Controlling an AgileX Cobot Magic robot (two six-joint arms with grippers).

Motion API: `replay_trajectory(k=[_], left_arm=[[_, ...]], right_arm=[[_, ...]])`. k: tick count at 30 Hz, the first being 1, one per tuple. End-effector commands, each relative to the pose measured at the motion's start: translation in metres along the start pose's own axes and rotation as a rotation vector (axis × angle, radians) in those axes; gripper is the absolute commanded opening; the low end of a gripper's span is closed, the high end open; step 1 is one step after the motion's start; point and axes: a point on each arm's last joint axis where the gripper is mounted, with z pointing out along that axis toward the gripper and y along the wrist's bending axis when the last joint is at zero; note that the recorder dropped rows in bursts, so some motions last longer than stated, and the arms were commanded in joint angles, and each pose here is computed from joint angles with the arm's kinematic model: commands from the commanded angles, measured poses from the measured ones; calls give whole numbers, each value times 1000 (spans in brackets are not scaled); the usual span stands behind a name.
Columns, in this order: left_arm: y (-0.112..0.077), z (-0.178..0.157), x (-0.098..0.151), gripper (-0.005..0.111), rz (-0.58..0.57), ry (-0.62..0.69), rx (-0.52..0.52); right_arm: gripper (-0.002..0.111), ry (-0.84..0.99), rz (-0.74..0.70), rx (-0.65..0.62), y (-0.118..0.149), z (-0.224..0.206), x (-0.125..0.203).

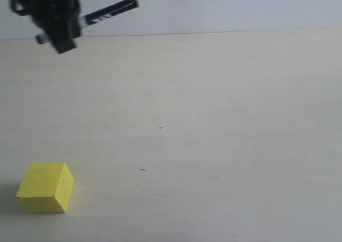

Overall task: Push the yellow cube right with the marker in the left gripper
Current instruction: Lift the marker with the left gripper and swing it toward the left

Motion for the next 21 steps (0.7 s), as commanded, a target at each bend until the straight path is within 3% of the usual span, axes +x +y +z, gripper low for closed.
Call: replay_trajectory(k=[1, 4, 7, 11, 13, 17, 21], left_arm=[[20, -10, 72, 0, -51, 119, -78], [34, -4, 123, 0, -128, 268, -137], [36, 3, 156, 0, -200, 325, -92], [26, 24, 185, 0, -27, 375, 67], [16, 38, 201, 0, 7, 427, 138], [11, 65, 219, 0, 73, 492, 136], [-7, 99, 221, 0, 112, 438, 251]], right_arm=[[0, -9, -4, -1, 0, 0, 1], [0, -9, -4, -1, 0, 0, 1], [0, -9, -4, -1, 0, 0, 1], [0, -9, -4, -1, 0, 0, 1], [0, -9, -4, -1, 0, 0, 1], [0, -9, -4, -1, 0, 0, 1], [0, -9, -4, -1, 0, 0, 1]])
